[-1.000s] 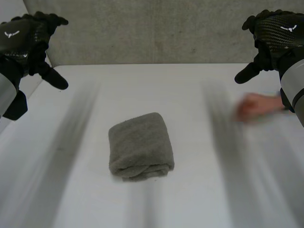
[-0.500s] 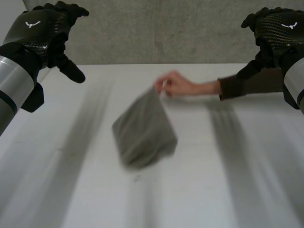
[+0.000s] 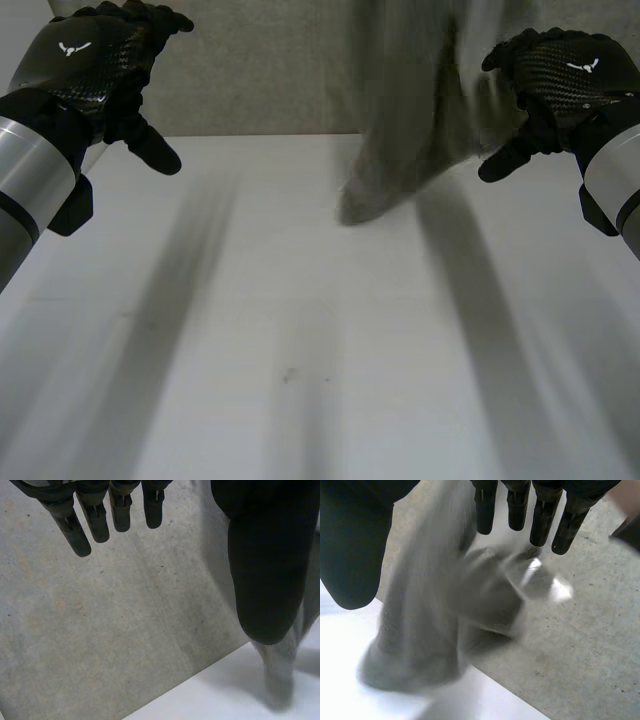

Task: Fold the towel.

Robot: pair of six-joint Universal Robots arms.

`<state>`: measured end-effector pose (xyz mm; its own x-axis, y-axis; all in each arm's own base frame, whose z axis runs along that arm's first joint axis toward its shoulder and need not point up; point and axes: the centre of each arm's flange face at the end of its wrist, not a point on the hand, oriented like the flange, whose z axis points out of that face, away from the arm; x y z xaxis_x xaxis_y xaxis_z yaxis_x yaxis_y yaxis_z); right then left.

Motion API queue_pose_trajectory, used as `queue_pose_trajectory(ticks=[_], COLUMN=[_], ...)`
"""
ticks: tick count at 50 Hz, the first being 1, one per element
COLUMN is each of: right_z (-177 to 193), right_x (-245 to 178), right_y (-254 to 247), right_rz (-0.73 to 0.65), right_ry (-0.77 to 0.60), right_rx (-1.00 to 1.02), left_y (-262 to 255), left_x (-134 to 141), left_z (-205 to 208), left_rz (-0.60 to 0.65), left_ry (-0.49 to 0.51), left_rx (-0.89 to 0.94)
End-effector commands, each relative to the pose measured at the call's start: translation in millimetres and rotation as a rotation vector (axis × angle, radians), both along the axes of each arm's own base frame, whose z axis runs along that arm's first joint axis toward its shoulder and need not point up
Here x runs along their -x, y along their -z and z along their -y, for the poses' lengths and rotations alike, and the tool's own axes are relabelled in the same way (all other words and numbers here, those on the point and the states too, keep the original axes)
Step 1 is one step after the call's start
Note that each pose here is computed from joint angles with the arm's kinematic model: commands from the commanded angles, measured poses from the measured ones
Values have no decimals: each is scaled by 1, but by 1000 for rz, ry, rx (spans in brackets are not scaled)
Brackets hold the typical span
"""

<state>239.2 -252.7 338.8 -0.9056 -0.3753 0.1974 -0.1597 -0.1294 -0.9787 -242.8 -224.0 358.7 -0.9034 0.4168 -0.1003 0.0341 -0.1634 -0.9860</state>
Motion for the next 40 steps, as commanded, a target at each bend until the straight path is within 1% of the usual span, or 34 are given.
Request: queue_pose_trajectory(ticks=[1, 27, 34, 40], right_z=[-1, -1, -1, -1], right_x=[0, 1, 1, 0], right_y=[1, -2, -2, -2], right_rz=[-2, 1, 1, -2], right_ry=[-1, 0, 0, -2], right_rx=[-1, 12, 11, 8], left_y=[1, 1, 5, 19], left_x=[0, 1, 3, 7], left_z=[-1, 2, 3, 13], left_rz=[1, -3, 3, 21], left_ry=[1, 3, 6, 8], left_rx=[-4, 5, -8, -46])
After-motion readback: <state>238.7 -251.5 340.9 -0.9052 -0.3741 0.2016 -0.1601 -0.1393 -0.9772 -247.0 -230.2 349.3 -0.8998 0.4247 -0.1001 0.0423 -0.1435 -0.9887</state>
